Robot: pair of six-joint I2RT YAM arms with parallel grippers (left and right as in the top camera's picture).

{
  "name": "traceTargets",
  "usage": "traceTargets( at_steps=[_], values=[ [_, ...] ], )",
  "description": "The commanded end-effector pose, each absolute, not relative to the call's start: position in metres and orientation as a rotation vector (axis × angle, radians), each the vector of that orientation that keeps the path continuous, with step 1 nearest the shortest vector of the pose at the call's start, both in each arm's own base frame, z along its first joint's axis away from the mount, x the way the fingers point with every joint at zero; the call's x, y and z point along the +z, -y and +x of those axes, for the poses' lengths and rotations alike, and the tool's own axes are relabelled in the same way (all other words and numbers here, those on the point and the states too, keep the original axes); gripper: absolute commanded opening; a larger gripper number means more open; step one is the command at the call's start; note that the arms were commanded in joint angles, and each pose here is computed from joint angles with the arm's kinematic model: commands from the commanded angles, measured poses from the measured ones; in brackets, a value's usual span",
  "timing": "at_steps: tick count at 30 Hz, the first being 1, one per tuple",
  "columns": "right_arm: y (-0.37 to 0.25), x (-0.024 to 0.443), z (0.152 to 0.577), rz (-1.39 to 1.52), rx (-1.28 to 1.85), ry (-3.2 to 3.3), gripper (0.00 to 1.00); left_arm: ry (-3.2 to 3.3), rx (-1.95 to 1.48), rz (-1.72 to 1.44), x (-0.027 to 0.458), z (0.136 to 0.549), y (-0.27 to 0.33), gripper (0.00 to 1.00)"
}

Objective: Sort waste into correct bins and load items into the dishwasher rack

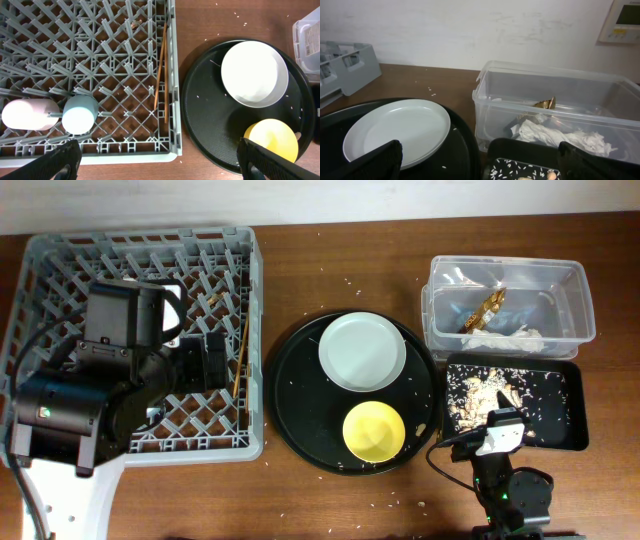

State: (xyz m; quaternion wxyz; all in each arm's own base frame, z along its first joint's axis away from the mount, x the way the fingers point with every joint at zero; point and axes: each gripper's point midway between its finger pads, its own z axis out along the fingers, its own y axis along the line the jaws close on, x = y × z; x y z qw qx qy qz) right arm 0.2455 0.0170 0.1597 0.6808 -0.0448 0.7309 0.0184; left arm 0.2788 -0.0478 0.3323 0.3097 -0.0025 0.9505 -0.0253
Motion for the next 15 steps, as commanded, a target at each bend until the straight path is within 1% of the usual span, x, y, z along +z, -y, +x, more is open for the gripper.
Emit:
traceTargets(
  at_steps=[1, 10, 12, 15],
  values=[
    [-0.017, 0.158, 0.245, -0.107, 0.038, -1.636, 0.99, -2.497, -0.060, -0.008, 0.336, 0.277, 0.046, 0.99],
    [-0.017, 0.158, 0.245, -0.107, 0.038, -1.636, 0.98, -2.525, -0.070, 0.002, 0.332, 0.272, 0.047, 0.99],
    [-0.017, 0.158, 0.245, -0.107, 0.038, -1.636, 0.99, -2.509, -0.212, 0.042, 0.336, 0.274, 0.067, 0.99],
    [-0.017, 0.158, 0.245, -0.107, 0.038, -1.636, 0.98, -2.348, -0.503, 0.159, 0.364, 0.299, 0.112, 0.99]
  ],
)
